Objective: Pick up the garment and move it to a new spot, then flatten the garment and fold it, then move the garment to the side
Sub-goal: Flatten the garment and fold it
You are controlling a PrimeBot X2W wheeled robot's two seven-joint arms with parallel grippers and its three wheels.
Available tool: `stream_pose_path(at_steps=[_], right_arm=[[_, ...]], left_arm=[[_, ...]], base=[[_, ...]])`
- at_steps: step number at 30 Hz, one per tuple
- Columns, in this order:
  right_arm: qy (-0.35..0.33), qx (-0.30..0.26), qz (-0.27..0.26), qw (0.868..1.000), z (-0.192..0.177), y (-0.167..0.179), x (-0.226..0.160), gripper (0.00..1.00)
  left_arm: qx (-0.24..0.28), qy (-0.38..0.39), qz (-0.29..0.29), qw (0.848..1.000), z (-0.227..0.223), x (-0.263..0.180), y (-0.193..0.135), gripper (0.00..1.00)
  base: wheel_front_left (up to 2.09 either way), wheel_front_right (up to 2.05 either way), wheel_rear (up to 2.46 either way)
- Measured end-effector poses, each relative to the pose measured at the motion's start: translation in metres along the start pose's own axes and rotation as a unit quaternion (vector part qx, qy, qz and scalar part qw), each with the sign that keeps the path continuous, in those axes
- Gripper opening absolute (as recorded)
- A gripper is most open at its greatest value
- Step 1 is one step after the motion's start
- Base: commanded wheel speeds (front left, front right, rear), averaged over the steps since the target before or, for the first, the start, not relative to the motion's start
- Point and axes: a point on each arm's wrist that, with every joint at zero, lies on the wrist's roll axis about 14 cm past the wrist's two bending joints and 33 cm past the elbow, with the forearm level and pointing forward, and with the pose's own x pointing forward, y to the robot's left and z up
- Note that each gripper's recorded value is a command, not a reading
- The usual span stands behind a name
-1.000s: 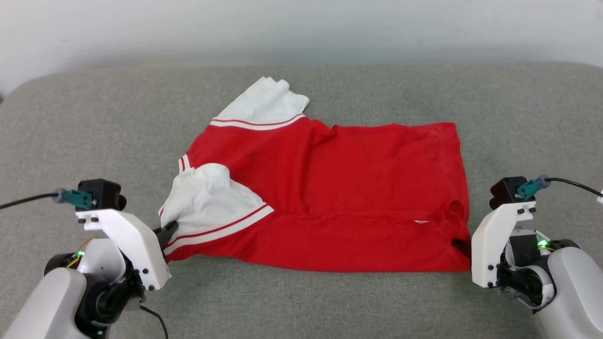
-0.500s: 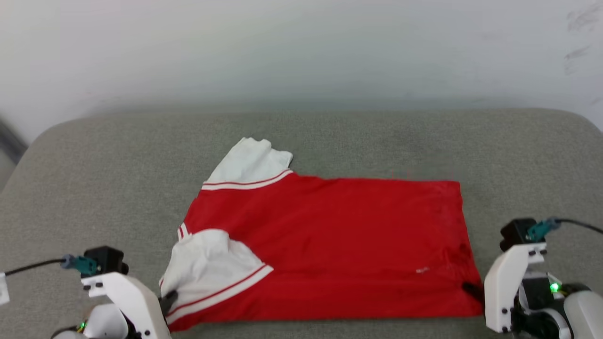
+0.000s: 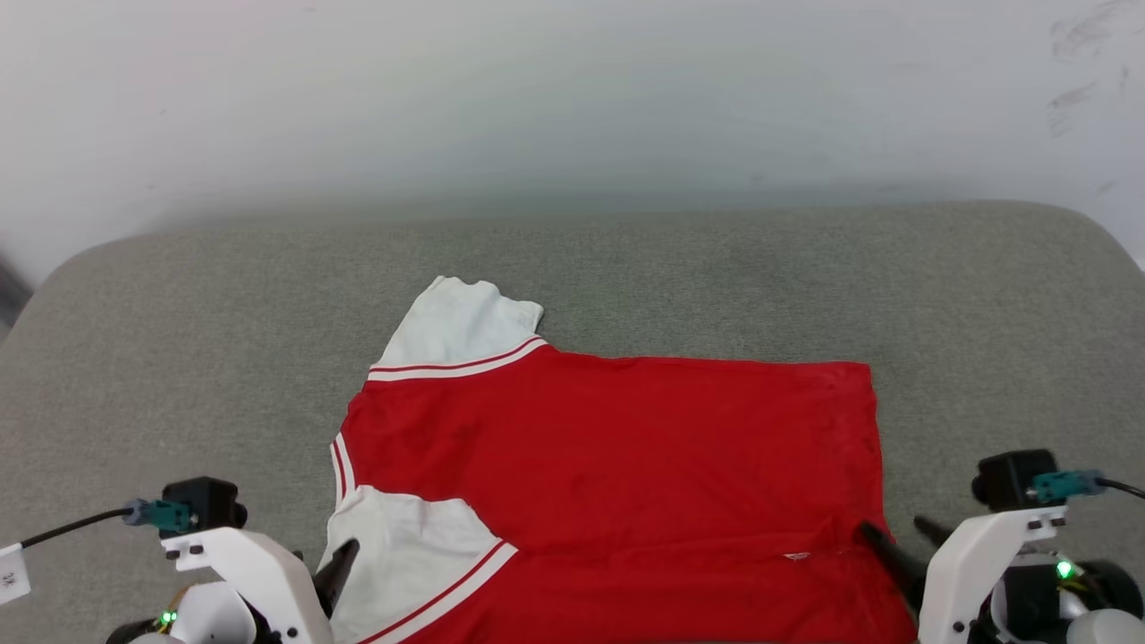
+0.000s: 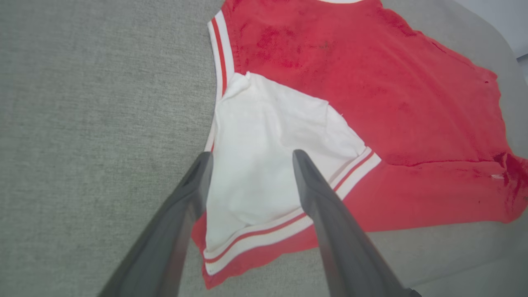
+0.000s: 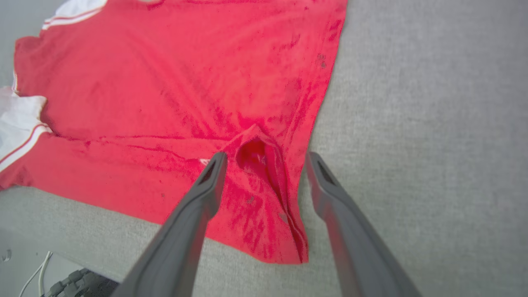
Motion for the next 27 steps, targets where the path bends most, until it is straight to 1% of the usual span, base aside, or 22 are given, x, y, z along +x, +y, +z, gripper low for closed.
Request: stream_pose_path(at_steps=[2, 4, 8, 13, 19, 22, 27], right_arm=[[-0.060, -0.012, -0.006, 0.998, 0.021, -0.002, -0.007, 1.00], [-0.113, -0.022, -0.014, 0.993, 0.040, -0.004, -0.015, 1.00], [-0.199, -0.032, -0.034, 0.979, 0.068, -0.011, -0.032, 1.00], [-0.280, -0.056, -0.044, 0.957, 0.111, -0.008, -0.039, 1.00], [-0.335, -0.072, -0.043, 0.939, 0.156, -0.003, -0.027, 1.00], [-0.342, -0.075, -0.051, 0.935, 0.166, -0.007, -0.016, 1.00], [-0.337, -0.064, -0.064, 0.937, 0.164, -0.017, 0.001, 1.00]], left_arm=[[0.013, -0.027, -0.003, 1.000, 0.014, 0.000, -0.005, 1.00], [0.032, -0.062, -0.005, 0.998, 0.033, 0.000, -0.012, 1.00], [0.062, -0.121, -0.014, 0.991, 0.069, 0.001, -0.029, 1.00], [0.090, -0.177, -0.023, 0.980, 0.119, 0.016, -0.044, 1.00], [0.114, -0.201, -0.033, 0.972, 0.178, 0.057, -0.058, 1.00], [0.128, -0.187, -0.040, 0.973, 0.195, 0.086, -0.061, 1.00], [0.149, -0.117, -0.055, 0.980, 0.201, 0.138, -0.066, 1.00]], base=[[0.00, 0.00, 0.00], [0.00, 0.00, 0.00], [0.00, 0.00, 0.00], [0.00, 0.00, 0.00], [0.00, 0.00, 0.00], [0.00, 0.00, 0.00], [0.00, 0.00, 0.00]])
